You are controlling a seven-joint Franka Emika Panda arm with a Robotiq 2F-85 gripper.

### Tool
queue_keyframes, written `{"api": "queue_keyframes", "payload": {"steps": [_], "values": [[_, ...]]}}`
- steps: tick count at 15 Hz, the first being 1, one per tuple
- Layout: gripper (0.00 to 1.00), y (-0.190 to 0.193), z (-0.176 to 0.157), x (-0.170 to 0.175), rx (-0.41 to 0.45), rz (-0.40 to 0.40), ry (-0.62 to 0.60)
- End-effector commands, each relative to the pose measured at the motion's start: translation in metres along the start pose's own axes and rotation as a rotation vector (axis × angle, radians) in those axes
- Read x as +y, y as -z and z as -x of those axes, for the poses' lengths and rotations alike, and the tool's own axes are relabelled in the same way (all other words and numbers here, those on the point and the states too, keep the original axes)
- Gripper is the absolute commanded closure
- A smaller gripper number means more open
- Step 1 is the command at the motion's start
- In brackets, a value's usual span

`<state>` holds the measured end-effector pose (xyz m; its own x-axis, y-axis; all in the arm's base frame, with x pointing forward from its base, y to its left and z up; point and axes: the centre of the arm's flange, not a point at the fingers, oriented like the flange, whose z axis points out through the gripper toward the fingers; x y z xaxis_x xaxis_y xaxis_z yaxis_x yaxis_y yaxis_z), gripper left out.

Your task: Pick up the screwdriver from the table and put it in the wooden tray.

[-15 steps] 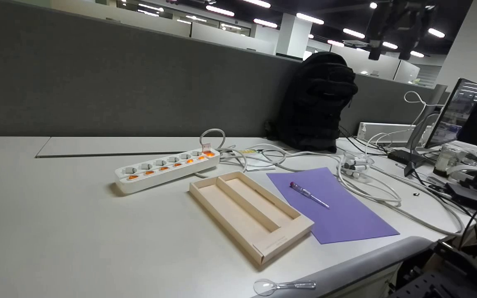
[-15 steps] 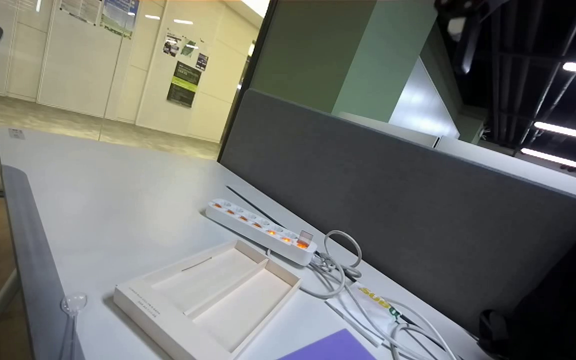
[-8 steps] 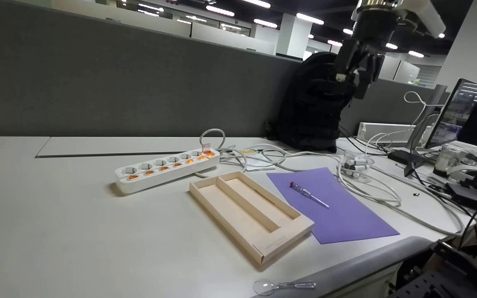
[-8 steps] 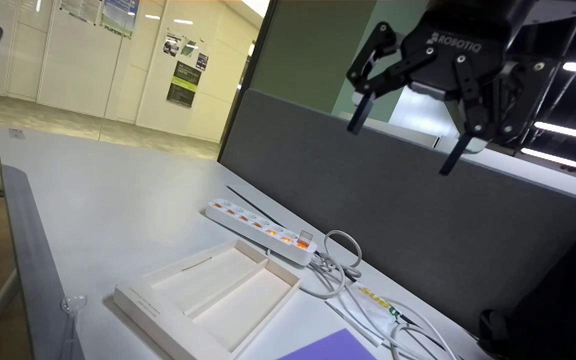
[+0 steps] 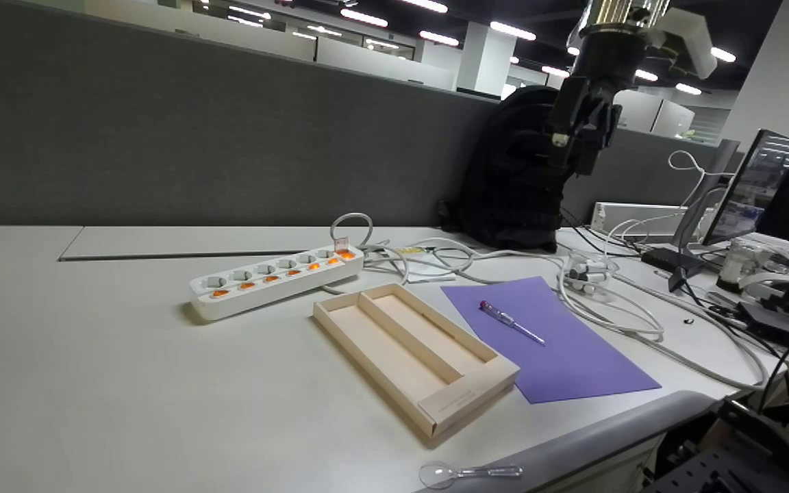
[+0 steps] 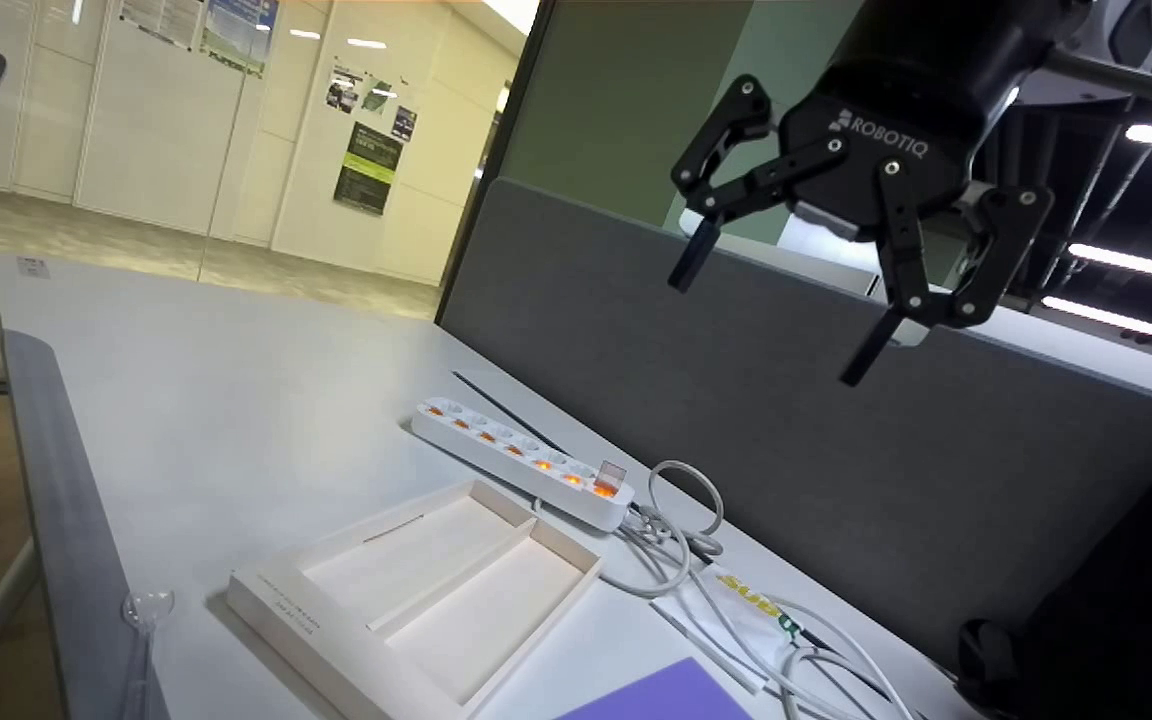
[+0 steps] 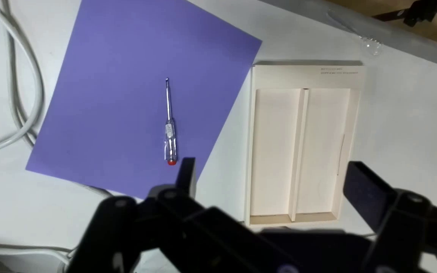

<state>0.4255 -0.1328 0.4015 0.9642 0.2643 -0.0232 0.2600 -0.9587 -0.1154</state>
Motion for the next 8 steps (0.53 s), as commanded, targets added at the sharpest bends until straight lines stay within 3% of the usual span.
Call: {"api": "queue_keyframes", "payload": {"steps": [1, 5, 8], "values": [[0.0, -0.008, -0.007, 0.003, 0.064, 0.071, -0.034], [0.0, -0.041, -0.026, 0.02, 0.13, 0.162, -0.054], [0.0, -0.073, -0.041, 0.032, 0.124, 0.201, -0.049]]}}
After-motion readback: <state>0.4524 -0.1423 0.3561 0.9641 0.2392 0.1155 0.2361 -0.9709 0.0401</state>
